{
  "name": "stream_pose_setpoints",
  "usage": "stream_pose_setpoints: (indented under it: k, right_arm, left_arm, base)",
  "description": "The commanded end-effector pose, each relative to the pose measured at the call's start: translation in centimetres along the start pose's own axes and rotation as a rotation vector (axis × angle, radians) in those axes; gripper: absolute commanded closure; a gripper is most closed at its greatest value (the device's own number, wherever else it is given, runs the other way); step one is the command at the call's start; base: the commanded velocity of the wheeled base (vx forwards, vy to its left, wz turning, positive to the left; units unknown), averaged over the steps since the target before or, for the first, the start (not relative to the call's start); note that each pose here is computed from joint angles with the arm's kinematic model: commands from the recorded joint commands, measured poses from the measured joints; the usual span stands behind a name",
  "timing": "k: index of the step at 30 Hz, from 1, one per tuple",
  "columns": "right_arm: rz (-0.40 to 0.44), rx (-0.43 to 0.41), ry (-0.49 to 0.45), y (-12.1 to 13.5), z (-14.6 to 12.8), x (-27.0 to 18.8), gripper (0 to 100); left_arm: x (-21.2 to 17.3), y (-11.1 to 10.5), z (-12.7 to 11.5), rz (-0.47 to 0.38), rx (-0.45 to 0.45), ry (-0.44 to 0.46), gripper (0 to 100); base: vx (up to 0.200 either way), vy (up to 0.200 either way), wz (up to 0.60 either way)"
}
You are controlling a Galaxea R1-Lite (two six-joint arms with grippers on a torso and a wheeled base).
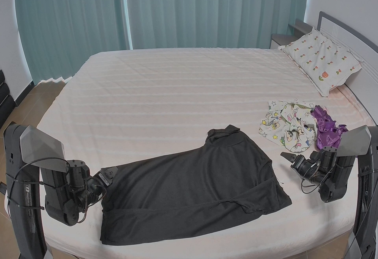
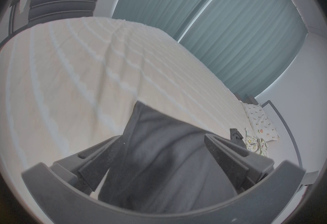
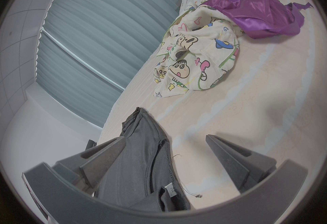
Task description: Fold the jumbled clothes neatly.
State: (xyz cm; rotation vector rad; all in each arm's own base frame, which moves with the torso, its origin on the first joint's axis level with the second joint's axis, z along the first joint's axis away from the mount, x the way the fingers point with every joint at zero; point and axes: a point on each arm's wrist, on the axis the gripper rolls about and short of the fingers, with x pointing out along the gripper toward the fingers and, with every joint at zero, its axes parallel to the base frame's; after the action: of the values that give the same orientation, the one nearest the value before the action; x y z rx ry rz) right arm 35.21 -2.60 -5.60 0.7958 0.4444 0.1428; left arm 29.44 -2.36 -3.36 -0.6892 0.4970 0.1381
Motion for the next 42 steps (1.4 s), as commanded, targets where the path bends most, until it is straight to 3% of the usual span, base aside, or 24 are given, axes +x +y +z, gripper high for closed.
stream_pose_setpoints:
  k: [1, 5, 28, 29, 38, 42]
  right_arm:
    - [0.006, -0.006, -0.006, 0.0, 0.0, 0.1, 0]
    - [0.007, -0.006, -0.005, 0.0, -0.1, 0.1, 0]
    - [0.004, -0.004, 0.004, 0.2, -0.4, 0.1, 0]
    - [0.006, -0.002, 0.007, 0.3, -0.5, 0.2, 0]
    - [0.006, -0.003, 0.007, 0.3, -0.5, 0.2, 0]
    - [0.007, -0.002, 0.008, 0.3, -0.5, 0.2, 0]
  left_arm:
    - [1.3, 1.0, 1.3, 0.017, 0.028, -0.049, 0]
    - [2.8, 1.6, 1.0, 0.027, 0.07, -0.053, 0]
    - [6.8, 2.0, 0.5, -0.01, 0.065, -0.091, 0]
    - [6.9, 2.0, 0.5, -0.01, 0.065, -0.091, 100]
    - [7.9, 1.8, 1.5, 0.019, 0.048, -0.185, 100]
    - [8.0, 1.4, 2.0, 0.022, -0.006, -0.226, 100]
  base:
    - [0.0, 0.0, 0.0]
    - [0.0, 0.0, 0.0]
    - [0.0, 0.0, 0.0]
    - [0.0, 0.0, 0.0]
    - [0.0, 0.0, 0.0]
    - [0.0, 0.0, 0.0]
